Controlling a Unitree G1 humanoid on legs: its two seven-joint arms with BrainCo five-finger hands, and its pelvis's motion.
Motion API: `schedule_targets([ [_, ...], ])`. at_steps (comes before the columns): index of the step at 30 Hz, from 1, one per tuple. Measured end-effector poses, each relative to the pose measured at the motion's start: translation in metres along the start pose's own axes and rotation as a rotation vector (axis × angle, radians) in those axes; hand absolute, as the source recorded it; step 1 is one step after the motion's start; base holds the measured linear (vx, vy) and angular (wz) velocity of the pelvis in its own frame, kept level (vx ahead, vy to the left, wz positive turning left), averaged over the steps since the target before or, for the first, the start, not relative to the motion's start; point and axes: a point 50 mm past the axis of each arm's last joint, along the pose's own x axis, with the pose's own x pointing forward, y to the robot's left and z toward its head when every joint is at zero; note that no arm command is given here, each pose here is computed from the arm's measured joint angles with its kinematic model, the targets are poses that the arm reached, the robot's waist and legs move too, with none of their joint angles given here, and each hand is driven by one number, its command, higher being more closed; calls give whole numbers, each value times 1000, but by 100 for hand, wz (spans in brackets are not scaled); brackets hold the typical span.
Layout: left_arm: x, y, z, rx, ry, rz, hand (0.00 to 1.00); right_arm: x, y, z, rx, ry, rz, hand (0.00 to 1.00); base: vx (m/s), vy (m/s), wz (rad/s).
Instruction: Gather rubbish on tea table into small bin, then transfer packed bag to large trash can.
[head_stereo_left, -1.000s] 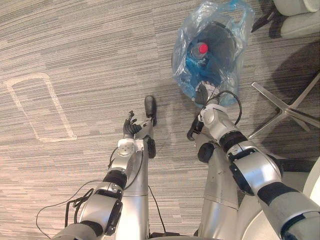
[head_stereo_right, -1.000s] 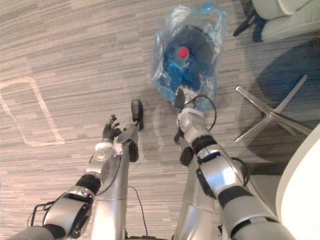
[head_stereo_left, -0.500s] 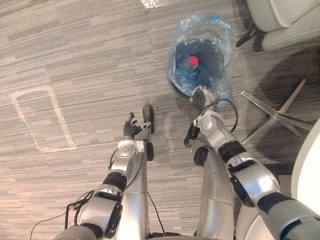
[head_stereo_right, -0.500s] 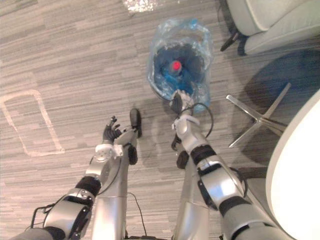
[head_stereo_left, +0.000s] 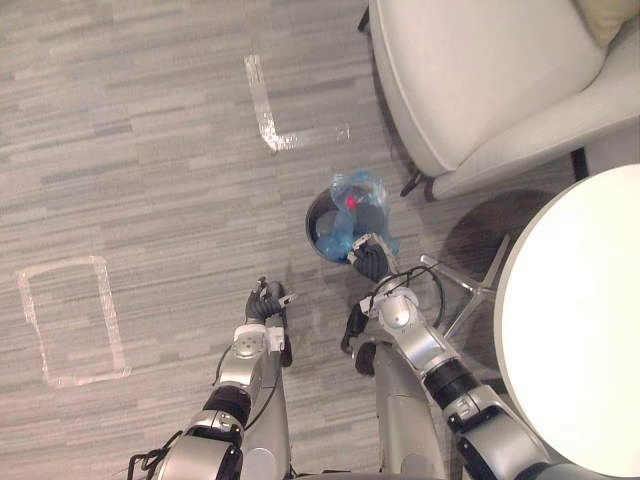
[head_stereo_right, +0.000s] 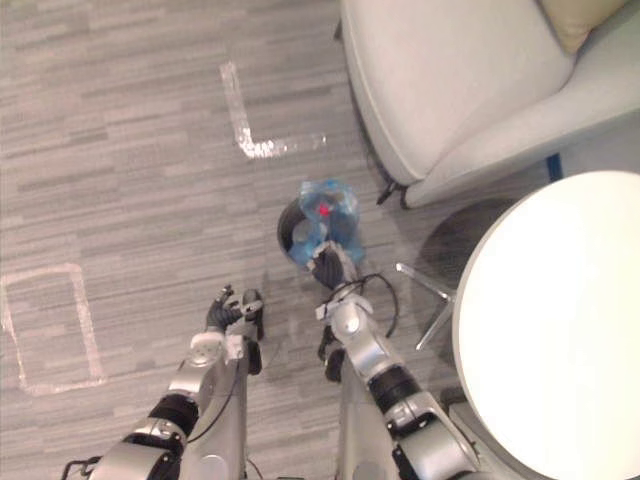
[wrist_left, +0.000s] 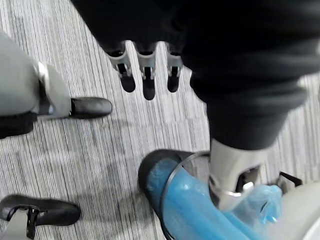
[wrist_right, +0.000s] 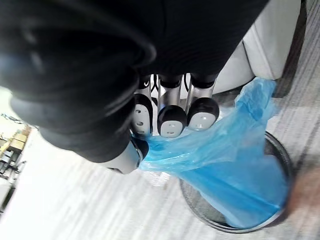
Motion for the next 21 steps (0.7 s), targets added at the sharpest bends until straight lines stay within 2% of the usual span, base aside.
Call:
schedule_targets([
  [4,-10,5,-32,40,115,-2,0,-17,5,-10,125,52,14,100,130,-7,-16],
  [11,-25,20,-68,112,239,-18,0,-29,-1,-19,223,70,27,100,112,7,-13],
  [17,-31,31,-73,181,230,-31,0,-42,-10,-27,263,79,44,100,18,21,-8],
  [21,-29,22,-45,247,79,-125,0,-44,-14,-27,282,55,74,100,-29,38,-6],
])
